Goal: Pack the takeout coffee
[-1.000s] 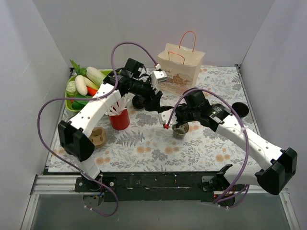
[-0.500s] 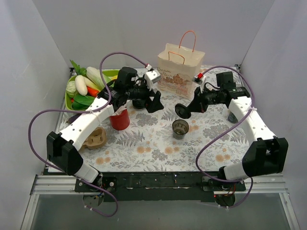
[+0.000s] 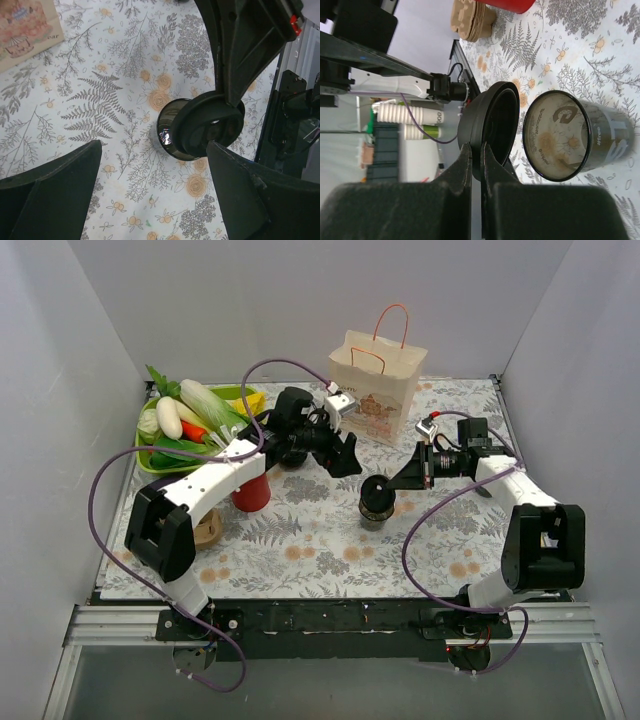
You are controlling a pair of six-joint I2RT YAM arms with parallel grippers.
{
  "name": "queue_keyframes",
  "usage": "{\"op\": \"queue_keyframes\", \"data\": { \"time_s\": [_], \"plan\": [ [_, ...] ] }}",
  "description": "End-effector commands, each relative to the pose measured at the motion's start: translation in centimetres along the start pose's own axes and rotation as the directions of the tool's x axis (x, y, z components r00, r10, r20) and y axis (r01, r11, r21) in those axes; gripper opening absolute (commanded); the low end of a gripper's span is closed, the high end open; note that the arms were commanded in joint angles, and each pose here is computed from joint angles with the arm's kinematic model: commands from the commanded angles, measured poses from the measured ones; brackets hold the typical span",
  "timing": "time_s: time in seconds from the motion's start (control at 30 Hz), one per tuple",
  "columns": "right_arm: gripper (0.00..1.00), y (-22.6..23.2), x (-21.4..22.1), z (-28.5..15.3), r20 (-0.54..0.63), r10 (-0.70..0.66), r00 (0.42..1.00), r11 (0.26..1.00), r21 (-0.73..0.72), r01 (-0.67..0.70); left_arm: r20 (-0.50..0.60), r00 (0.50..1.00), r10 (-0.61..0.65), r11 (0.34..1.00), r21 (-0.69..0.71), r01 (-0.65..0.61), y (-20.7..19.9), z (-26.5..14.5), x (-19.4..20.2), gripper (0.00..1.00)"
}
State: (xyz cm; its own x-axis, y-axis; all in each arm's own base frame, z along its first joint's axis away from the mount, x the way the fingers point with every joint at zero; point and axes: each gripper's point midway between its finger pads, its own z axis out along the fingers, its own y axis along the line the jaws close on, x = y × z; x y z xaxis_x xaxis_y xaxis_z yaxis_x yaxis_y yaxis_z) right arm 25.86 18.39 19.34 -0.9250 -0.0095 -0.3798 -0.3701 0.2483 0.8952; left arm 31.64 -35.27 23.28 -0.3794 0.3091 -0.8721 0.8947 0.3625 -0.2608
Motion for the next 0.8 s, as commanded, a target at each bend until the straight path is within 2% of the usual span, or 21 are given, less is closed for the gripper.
{"op": "queue_keyframes", "data": {
  "time_s": [0.0,0.47,0.77],
  "plan": [
    [0.01,0.0,-0.5,0.0,0.023,0.078,0.997,0.995,-0.059,-0.077,0.018,0.999,-0.042,0.999,0.024,0.042,0.0,1.1,-0.1,0.86],
    [0.01,-2.9,0.6,0.0,0.045,0.221,0.974,0.975,-0.030,-0.220,-0.048,0.983,-0.177,0.981,0.067,0.180,0.7,4.2,3.3,0.86],
    [0.01,-4.0,0.6,-0.8,0.079,0.271,0.959,0.963,-0.029,-0.269,-0.082,0.978,-0.189,0.975,0.105,0.198,0.5,5.3,5.1,0.85]
  ]
}}
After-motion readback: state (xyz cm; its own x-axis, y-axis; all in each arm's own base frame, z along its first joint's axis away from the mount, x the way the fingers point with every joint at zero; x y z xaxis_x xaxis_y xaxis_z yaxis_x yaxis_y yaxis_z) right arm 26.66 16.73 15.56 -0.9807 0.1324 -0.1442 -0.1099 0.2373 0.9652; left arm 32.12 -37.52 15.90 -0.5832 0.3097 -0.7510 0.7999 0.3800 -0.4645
